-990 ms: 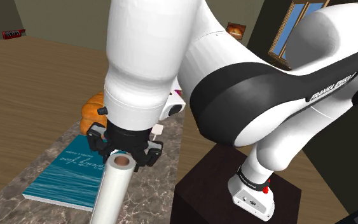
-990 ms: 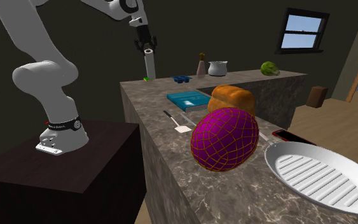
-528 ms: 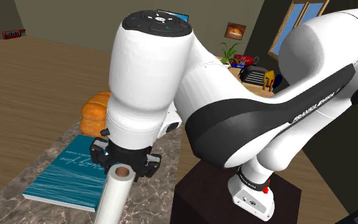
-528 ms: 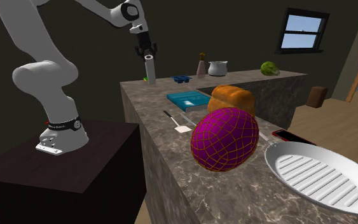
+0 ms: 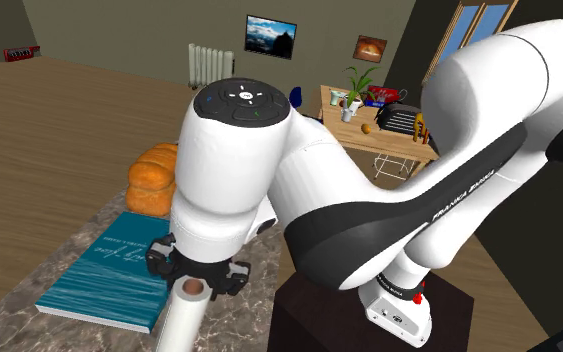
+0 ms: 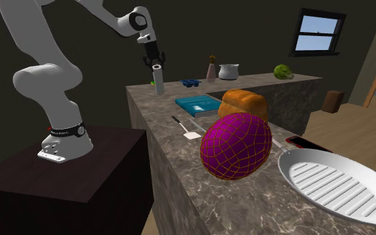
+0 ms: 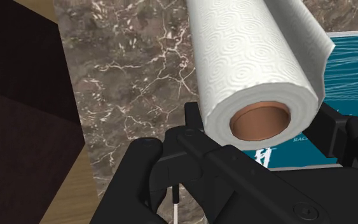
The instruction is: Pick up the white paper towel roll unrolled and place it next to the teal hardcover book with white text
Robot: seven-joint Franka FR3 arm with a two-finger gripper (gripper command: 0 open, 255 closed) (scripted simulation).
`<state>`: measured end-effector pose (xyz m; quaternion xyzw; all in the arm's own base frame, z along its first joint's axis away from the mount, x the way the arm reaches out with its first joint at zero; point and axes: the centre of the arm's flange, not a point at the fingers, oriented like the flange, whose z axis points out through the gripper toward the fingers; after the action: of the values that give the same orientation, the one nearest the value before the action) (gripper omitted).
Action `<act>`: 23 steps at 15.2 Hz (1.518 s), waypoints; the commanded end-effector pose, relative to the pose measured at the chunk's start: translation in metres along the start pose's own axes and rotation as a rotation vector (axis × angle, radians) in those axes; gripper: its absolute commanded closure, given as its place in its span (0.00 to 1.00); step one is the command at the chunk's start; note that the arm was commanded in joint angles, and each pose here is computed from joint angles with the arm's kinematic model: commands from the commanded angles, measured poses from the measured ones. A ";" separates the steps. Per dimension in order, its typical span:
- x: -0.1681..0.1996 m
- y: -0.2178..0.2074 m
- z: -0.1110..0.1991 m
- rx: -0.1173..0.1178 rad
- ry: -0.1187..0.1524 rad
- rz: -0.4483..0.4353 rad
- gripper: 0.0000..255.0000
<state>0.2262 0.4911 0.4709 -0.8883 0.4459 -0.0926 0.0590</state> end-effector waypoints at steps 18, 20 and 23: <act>-0.007 0.013 0.068 0.001 0.000 0.000 1.00; -0.007 0.013 0.068 0.001 0.000 0.000 0.00; -0.007 0.014 0.068 0.001 0.000 0.000 0.00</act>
<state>0.2263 0.4899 0.4013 -0.8882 0.4460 -0.0929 0.0594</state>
